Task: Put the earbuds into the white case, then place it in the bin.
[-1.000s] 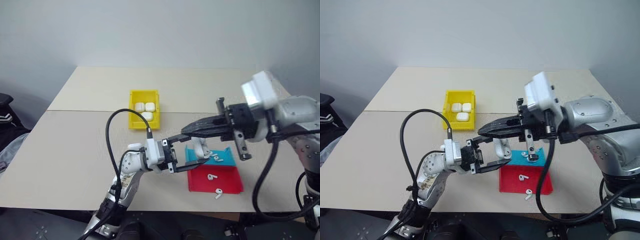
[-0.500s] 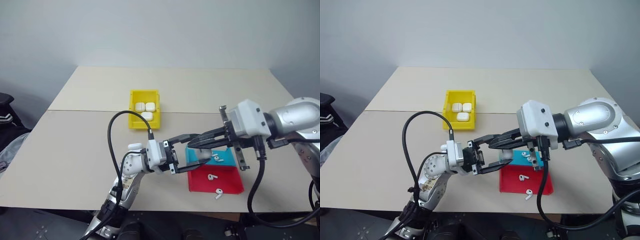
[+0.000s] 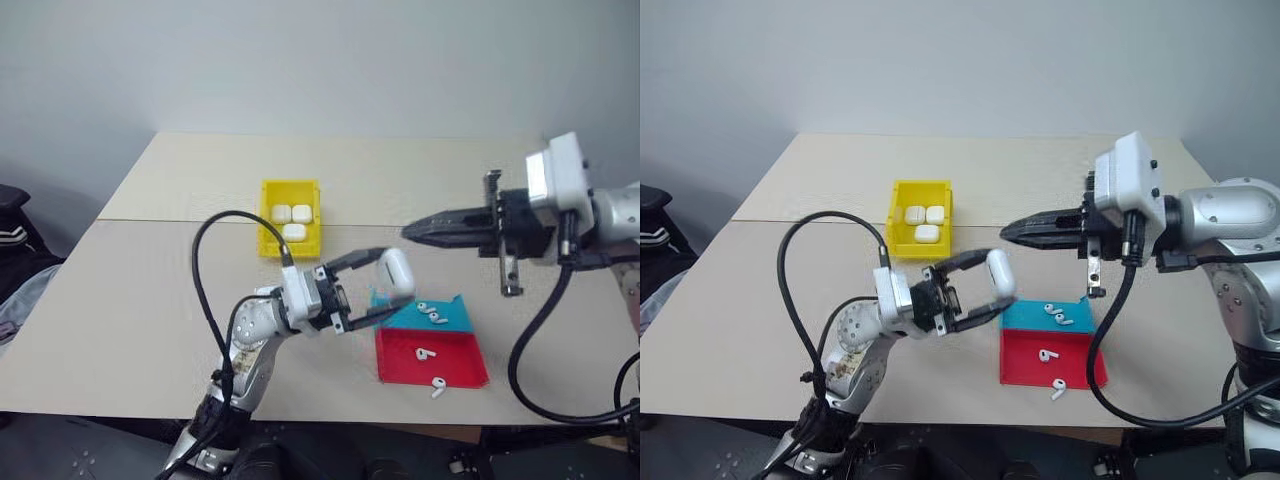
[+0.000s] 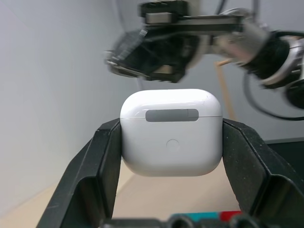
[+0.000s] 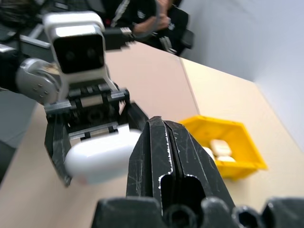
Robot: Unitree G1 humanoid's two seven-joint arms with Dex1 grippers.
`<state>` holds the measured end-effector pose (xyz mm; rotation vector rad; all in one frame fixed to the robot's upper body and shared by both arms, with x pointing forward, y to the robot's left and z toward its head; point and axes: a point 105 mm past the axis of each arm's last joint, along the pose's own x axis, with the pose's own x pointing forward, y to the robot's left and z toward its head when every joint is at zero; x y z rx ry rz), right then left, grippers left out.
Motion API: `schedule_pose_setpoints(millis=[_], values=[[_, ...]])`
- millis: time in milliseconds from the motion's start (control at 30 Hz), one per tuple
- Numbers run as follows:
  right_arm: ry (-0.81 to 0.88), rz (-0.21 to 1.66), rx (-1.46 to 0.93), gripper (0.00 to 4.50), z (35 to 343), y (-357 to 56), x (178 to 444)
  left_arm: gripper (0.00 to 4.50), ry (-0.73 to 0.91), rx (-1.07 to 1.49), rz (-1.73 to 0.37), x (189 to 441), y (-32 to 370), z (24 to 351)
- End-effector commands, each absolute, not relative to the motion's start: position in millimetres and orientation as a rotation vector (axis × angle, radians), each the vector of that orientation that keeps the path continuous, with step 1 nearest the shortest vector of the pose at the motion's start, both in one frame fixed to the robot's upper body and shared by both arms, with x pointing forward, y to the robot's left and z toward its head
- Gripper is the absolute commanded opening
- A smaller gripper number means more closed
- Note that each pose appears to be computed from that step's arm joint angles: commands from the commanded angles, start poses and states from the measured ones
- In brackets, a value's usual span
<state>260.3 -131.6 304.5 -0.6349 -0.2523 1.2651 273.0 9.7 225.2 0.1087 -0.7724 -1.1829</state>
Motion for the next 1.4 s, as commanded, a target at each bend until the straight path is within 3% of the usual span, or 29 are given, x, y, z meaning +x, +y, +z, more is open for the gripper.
schedule_pose_setpoints(millis=[33,100,367,733,767,833,867,1067,1200,1400], values=[[-0.268,1.163,-0.623,0.02,310.2,-143.6,263.1,2.91,-0.751,0.199,-0.923,308.0,22.3,248.3],[-0.256,1.134,-0.604,0.02,305.2,-146.8,265.0,2.91,-0.622,0.298,-0.753,338.0,30.0,249.6],[-0.198,1.077,-0.573,0.02,285.0,-151.1,269.5,2.91,-0.440,0.328,-0.190,411.9,84.2,270.2],[-0.136,1.045,-0.604,0.02,272.3,-155.7,276.5,2.91,-0.257,0.397,-0.112,440.8,89.4,238.2],[-0.134,1.042,-0.605,0.00,271.9,-156.1,277.3,3.56,-0.254,0.402,-0.107,442.1,88.8,237.1],[-0.129,1.035,-0.606,0.00,271.2,-156.7,278.4,4.05,-0.231,0.404,-0.106,444.5,88.4,233.5],[-0.126,1.033,-0.607,0.00,270.7,-157.1,278.9,4.45,-0.239,0.408,-0.104,444.6,88.1,233.6],[-0.118,1.026,-0.614,0.00,269.0,-159.1,280.0,4.45,-0.296,0.345,-0.099,437.6,87.2,250.0],[-0.117,1.018,-0.637,0.00,267.1,-164.1,280.6,4.45,-0.355,0.214,-0.210,419.1,88.3,268.2],[-0.119,1.066,-0.760,0.00,249.8,-184.1,268.2,4.45,-0.431,0.219,-0.688,349.9,89.6,256.1]])
